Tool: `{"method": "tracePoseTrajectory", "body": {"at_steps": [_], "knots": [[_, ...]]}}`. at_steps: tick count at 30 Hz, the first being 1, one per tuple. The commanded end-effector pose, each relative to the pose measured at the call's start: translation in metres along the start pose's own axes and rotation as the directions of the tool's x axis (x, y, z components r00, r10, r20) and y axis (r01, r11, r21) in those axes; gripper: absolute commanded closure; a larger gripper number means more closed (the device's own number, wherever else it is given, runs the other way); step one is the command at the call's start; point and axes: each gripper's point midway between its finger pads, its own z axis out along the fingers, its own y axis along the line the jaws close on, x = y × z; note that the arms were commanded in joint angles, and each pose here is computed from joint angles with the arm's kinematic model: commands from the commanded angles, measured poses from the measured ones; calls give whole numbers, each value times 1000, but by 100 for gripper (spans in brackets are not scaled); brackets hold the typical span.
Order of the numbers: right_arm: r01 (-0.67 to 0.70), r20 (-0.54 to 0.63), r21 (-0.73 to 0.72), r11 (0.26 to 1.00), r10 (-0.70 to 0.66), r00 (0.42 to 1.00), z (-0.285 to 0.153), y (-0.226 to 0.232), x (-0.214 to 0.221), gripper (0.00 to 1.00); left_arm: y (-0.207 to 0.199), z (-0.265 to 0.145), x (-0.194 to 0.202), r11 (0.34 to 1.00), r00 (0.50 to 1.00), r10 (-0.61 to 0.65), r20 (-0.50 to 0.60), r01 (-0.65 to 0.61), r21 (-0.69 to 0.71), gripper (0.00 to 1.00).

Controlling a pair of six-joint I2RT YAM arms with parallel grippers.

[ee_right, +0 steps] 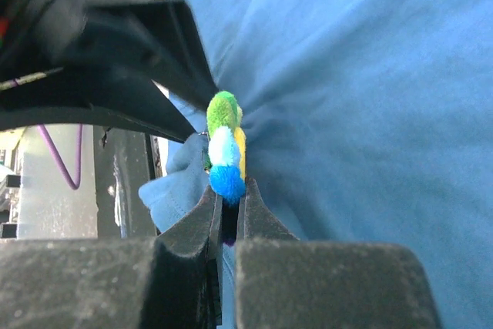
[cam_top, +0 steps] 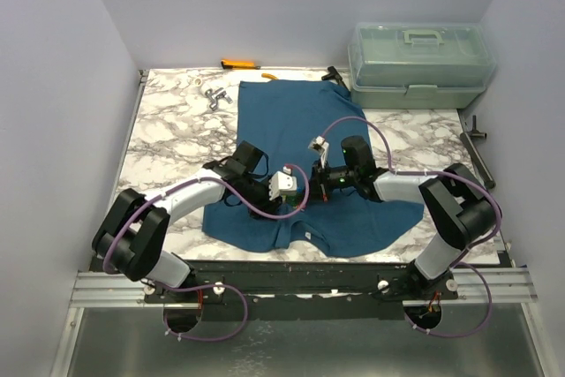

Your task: Remove the brooch from the garment

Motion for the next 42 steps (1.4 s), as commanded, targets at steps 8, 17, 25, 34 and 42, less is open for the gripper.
{"method": "tracePoseTrajectory", "body": {"at_steps": [8,17,25,34,42], "knots": [[-52,60,-48,997,55,997,9,-1,-4,99,-1,9,-19,999,999,28,22,-29,22,95],[-101,53,-68,993,104,993,12,-3,6,100,12,12,-38,998,993,-47,112,50,-27,95],[-127,49,-96,987,132,990,13,0,9,99,31,16,-49,984,975,-124,182,144,-100,89],[-134,32,-93,987,137,990,14,-2,16,100,66,-23,-47,945,936,-203,289,264,-191,60],[-147,37,-111,983,151,988,14,0,16,99,51,-22,-47,966,931,-185,315,231,-114,39]]}}
